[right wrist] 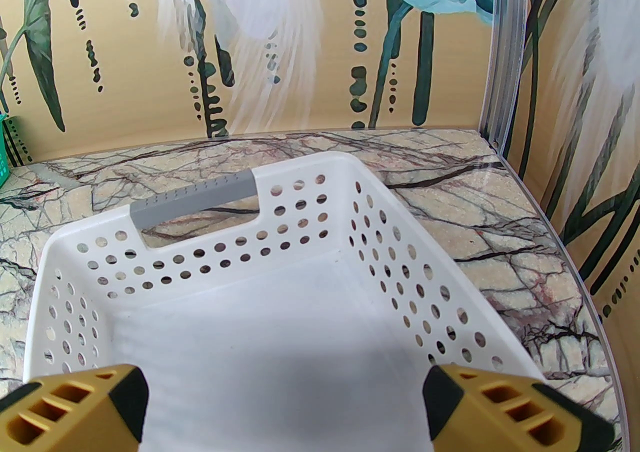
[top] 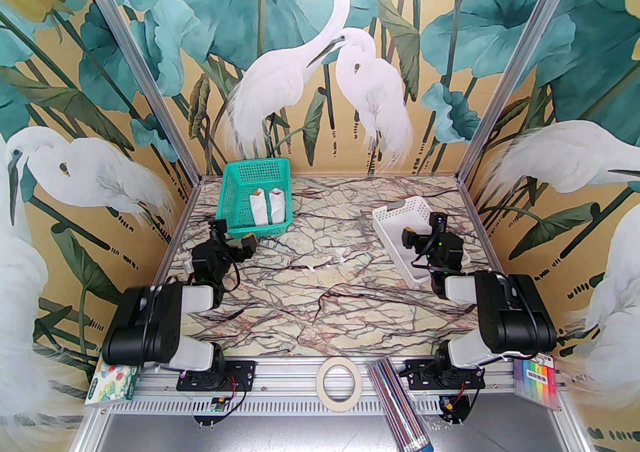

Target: Place the utensils on the paper napkin and roll it up

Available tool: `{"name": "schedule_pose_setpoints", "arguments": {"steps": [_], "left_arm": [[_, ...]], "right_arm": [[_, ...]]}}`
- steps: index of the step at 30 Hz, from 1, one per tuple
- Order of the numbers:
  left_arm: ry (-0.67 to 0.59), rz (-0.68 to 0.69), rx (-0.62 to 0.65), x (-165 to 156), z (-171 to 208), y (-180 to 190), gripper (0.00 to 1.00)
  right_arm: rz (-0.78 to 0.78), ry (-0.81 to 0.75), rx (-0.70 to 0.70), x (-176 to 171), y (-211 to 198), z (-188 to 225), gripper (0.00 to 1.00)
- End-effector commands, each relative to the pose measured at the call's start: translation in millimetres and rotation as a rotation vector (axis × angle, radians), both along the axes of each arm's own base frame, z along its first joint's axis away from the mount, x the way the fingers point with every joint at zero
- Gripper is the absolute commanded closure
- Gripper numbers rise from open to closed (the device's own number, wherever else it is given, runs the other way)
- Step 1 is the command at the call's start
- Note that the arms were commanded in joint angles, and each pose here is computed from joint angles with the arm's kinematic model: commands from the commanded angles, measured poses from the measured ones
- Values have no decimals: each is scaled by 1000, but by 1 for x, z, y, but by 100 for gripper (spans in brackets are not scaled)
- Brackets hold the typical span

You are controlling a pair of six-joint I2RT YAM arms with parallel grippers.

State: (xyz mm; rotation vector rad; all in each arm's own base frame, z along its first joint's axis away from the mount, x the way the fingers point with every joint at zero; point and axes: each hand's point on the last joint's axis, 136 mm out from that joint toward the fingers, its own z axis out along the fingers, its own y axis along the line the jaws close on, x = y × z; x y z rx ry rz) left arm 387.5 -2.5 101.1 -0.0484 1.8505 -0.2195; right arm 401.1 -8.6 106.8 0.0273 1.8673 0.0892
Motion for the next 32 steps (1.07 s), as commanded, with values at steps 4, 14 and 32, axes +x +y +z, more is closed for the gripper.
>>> {"name": "schedule_pose_setpoints", "arguments": {"steps": [4,14,32], "left_arm": [[-78,37,15,10,19,8,1],[-61,61,16,14,18,13,0],[-63,47,16,13,18,11,1]], "right_arm": [[-4,-14,-16,1,0,2,1],[-3,-13,-16,1,1,2,1],[-67,-5,-43,3,-5,2,1]]}}
